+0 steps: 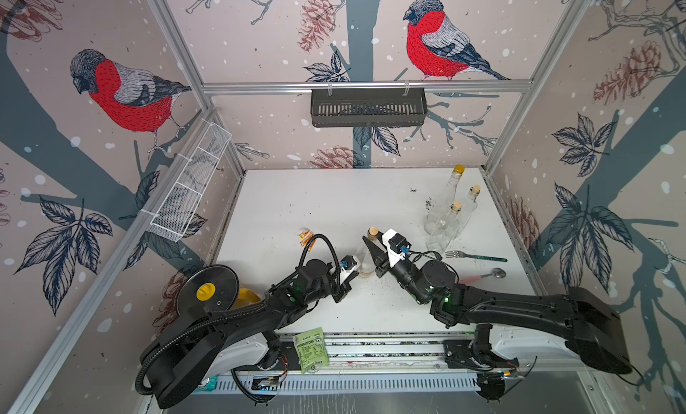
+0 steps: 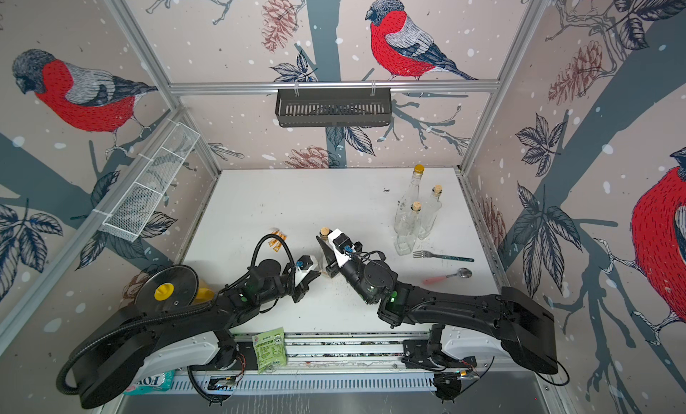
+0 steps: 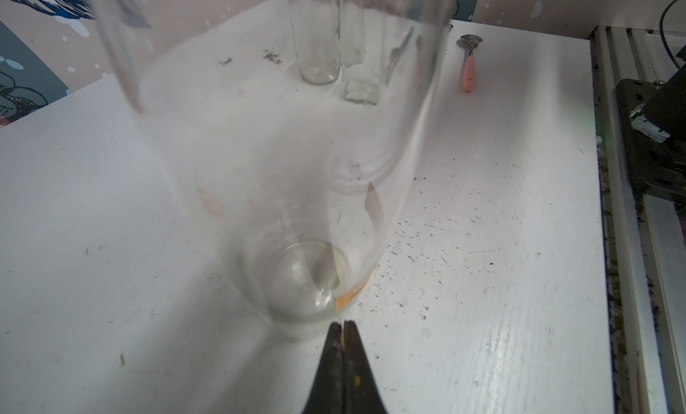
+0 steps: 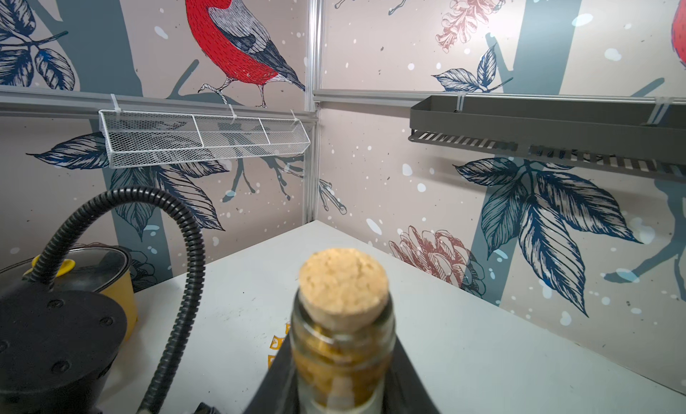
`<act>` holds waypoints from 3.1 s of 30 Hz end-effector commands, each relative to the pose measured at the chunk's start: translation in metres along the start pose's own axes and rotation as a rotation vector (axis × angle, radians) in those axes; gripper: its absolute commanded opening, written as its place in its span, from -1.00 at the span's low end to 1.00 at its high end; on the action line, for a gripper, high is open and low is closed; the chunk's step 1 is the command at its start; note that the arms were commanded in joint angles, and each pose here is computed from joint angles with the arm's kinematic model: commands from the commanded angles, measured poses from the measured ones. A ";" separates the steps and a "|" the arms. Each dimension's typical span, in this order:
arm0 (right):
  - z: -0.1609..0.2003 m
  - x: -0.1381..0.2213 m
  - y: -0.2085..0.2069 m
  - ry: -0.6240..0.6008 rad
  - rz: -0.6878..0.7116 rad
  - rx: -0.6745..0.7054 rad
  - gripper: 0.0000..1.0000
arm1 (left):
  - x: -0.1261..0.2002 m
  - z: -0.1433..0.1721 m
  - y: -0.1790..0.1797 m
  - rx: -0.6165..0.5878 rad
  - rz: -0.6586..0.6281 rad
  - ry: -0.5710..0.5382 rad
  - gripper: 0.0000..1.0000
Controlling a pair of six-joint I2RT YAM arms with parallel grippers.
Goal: Remove the label from the bottle
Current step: Tear open the label from the bottle.
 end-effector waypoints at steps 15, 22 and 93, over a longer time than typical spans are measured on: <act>-0.021 0.002 -0.005 -0.147 0.234 -0.046 -1.00 | 0.000 -0.004 -0.002 -0.018 0.027 -0.025 -1.00; -0.020 0.001 -0.003 -0.147 0.261 -0.057 -1.00 | 0.000 -0.004 -0.002 -0.019 0.030 -0.028 -1.00; -0.009 -0.041 -0.043 0.079 -0.178 -0.134 -0.04 | 0.007 0.000 0.014 0.058 -0.205 0.012 -1.00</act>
Point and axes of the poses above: each gripper's point midway between its finger pads, its own x axis back along the fingers, its own y axis along the line the jaws close on, z = x × y, the point moved 10 cm from there along x, back along the fingers, and after that the axes turned 9 degrees about -x, right-handed, at the moved point
